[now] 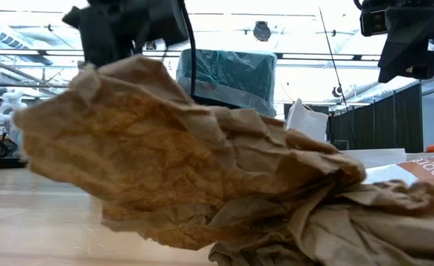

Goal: Place trash/remove bag and relplace
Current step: Put the brown paper into the trash bin

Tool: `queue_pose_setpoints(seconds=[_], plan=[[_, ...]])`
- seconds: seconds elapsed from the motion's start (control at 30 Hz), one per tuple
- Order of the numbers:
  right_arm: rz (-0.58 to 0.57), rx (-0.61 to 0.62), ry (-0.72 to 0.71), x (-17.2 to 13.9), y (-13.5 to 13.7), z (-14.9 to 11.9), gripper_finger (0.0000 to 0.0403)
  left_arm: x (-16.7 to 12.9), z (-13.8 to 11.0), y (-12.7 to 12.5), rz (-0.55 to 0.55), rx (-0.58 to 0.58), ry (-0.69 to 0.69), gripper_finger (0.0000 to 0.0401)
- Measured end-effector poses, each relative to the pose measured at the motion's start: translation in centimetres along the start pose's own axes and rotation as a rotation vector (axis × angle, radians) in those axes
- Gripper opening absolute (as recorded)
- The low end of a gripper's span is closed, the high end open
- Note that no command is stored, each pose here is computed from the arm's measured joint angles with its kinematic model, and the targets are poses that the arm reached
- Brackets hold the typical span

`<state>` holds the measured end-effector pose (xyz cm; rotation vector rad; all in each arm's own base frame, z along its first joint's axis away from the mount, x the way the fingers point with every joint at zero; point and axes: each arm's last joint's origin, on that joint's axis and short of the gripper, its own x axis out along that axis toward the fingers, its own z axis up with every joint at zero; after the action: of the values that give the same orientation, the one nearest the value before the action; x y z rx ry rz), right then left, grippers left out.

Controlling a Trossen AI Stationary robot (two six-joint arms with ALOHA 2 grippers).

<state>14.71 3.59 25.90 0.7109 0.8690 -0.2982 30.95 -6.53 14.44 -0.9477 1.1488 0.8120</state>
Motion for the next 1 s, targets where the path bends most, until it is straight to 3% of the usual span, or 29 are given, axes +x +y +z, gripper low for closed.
queue_pose_setpoints(seconds=[0.1,0.17,0.27,0.37,0.67,1.0], plan=[[0.001,0.002,0.001,0.0,0.0,0.0,0.0141,1.4,0.1,-0.2,0.010,0.015,0.063,0.0116],[0.002,0.003,0.004,0.0,0.0,0.0,0.0141,1.7,0.0,-0.6,-0.014,0.017,0.082,0.0083],[0.013,0.004,0.018,0.0,0.0,-0.1,0.0141,0.7,-0.3,-1.4,-0.067,0.038,0.065,0.0017],[0.015,0.001,0.022,0.0,0.0,-0.1,0.0141,-0.7,-0.6,-1.7,-0.087,0.051,0.040,0.0007],[0.018,-0.040,0.012,0.0,0.1,0.0,0.0141,-9.0,-2.0,-2.2,-0.223,0.089,-0.079,0.0003],[-0.012,-0.054,-0.058,0.0,0.1,0.3,0.0141,-18.7,-1.7,0.0,-0.346,0.074,-0.405,0.0001]])
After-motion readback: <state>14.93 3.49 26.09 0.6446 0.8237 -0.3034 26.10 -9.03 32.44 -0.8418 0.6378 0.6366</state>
